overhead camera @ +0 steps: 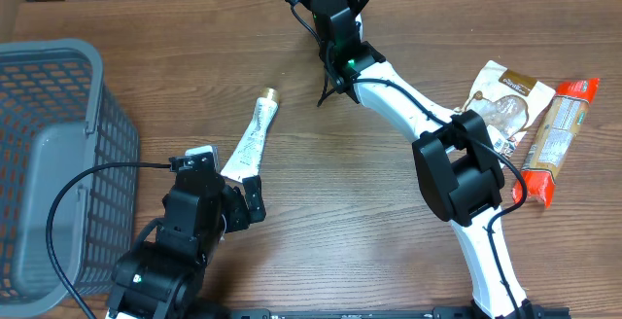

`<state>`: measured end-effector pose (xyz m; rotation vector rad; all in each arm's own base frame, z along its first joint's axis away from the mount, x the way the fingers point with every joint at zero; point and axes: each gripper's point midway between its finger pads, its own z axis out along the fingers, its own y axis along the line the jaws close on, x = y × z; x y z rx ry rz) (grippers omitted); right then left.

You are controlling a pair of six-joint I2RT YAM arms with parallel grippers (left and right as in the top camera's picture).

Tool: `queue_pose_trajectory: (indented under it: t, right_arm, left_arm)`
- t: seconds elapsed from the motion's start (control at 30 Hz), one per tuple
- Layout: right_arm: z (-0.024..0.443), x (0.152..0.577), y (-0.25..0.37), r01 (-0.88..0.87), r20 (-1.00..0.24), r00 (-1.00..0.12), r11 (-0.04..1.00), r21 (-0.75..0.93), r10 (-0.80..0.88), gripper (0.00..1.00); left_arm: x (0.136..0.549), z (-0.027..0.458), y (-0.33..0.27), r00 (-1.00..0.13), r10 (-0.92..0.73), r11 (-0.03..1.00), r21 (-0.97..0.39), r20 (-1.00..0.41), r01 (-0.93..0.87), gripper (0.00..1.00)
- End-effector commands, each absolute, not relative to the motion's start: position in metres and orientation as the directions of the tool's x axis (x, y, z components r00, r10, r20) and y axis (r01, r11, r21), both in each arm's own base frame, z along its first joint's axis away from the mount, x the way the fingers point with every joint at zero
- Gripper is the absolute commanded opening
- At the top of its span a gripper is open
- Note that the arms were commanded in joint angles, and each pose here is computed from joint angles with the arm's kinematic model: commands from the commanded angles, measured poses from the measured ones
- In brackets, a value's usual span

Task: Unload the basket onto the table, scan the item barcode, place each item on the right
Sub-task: 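Hold the teal packet in front of the white scanner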

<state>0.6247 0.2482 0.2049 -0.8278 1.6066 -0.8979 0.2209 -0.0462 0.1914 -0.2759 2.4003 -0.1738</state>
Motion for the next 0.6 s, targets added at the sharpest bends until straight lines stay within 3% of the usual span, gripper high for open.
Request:
queue_pose_trajectory:
  t: [0.0,0.43,0.57]
  right_arm:
    - [0.213,0.626,0.247,-0.04,-0.464,-0.195,0.48,-0.877,-0.864,0.04]
    - [0.214,0.622,0.254,-0.042,-0.465,-0.187,0.48,-0.876,-0.865,0.04]
    - [0.232,0.612,0.262,-0.038,-0.55,-0.177,0.564,-0.825,-0.816,0.04]
  left_arm:
    - [0.222,0.192,-0.044,-0.721,-0.262,0.964,-0.203,-0.642,-0.17,1.0]
    - [0.222,0.192,-0.044,-0.721,-0.262,0.964,-0.203,-0.642,-0.17,1.0]
    - [0.222,0.192,-0.044,-0.721,-0.262,0.964,-0.203,-0.642,-0.17,1.0]
